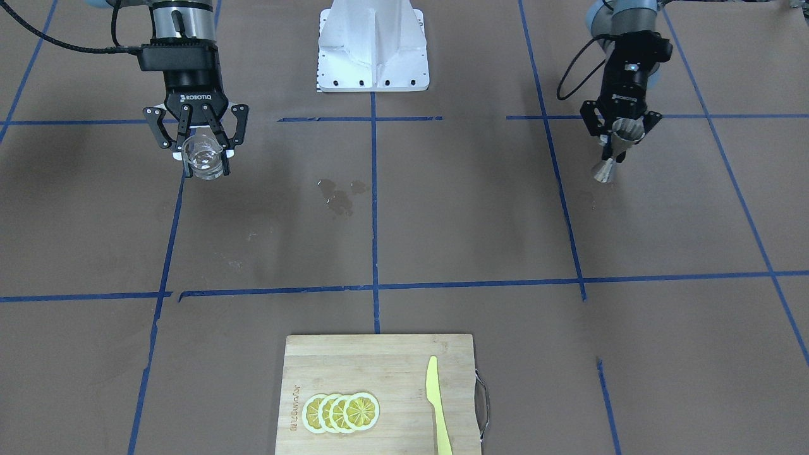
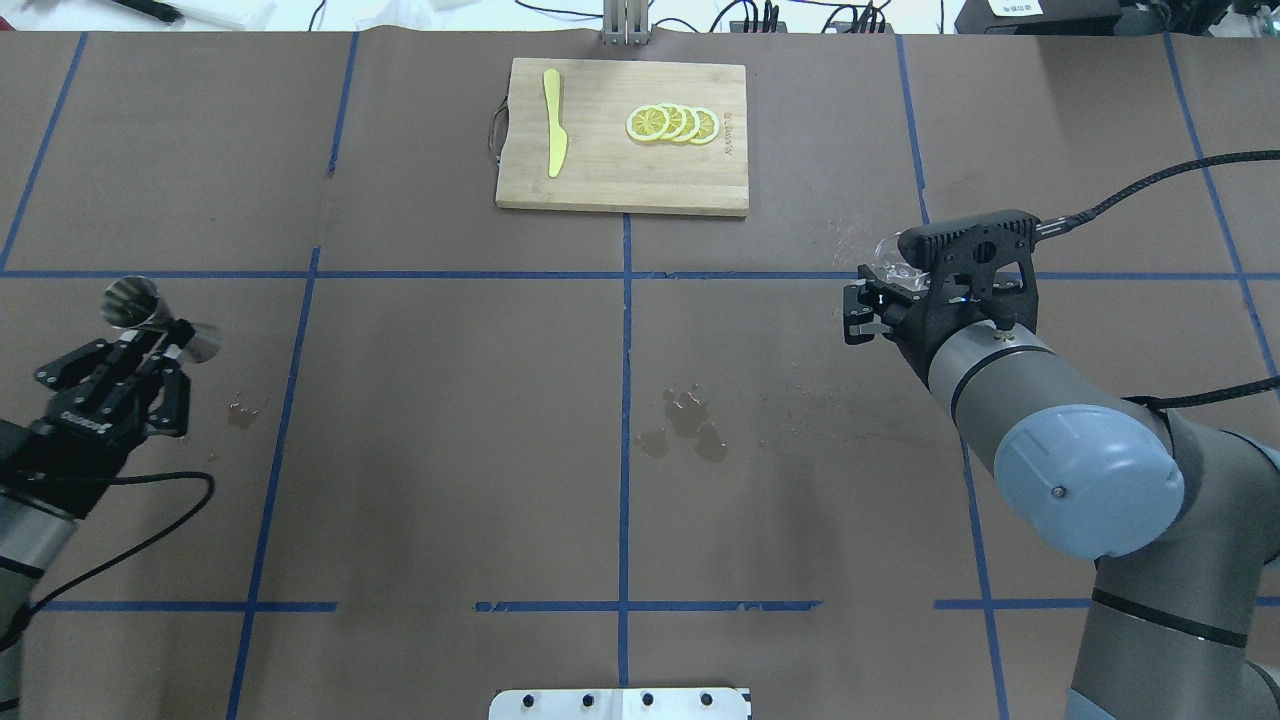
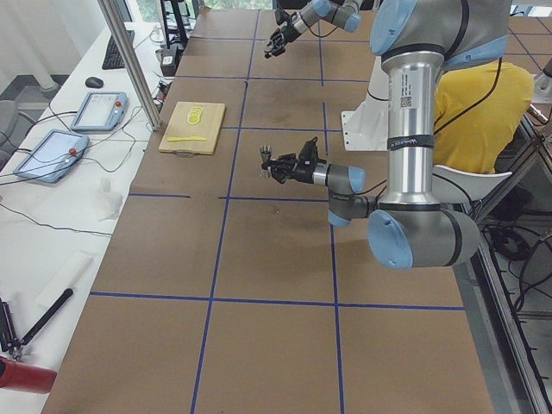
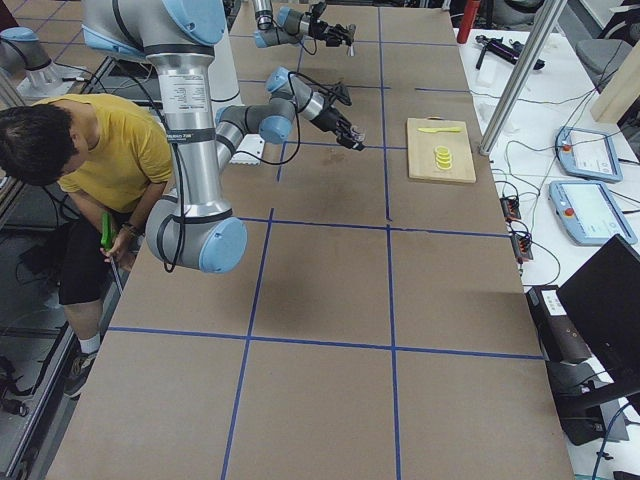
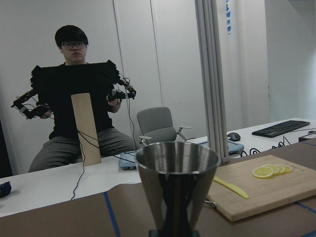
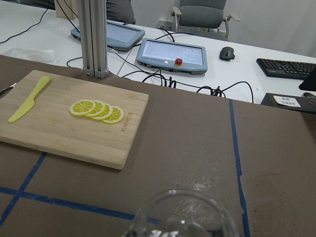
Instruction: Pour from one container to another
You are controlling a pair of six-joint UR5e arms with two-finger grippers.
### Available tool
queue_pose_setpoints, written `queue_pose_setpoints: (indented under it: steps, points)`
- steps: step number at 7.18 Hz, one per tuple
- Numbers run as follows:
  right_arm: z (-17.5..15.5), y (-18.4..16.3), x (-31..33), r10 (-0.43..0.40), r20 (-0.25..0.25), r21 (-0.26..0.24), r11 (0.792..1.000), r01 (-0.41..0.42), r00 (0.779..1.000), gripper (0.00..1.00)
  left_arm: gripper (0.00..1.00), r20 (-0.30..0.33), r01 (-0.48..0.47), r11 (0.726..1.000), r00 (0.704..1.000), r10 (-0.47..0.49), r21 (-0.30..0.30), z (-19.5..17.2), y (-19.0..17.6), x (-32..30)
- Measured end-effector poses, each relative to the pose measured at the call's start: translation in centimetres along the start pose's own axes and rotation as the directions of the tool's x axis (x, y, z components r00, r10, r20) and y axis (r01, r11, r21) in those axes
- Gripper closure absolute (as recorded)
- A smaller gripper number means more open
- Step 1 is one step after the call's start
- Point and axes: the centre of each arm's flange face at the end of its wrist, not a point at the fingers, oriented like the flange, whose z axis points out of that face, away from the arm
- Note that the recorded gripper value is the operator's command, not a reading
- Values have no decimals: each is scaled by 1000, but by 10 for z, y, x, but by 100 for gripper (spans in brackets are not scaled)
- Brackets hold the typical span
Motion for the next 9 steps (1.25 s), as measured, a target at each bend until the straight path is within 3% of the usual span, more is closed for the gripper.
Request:
queue_pose_setpoints:
  steps: [2, 6, 9]
  points:
    - [1, 1, 0, -1, 0, -1, 1000, 1, 1000, 89, 100, 37, -58, 997, 998, 59, -48, -24, 21, -53]
    - [2, 3, 0, -4, -3, -4, 1000, 4, 1000, 88, 100, 59, 168, 984, 985, -164, -64, -48, 64, -26]
    - [2, 3, 0, -5, -2, -5, 1000, 4, 1000, 88, 100, 72, 109, 992, 992, -104, -69, -56, 86, -15]
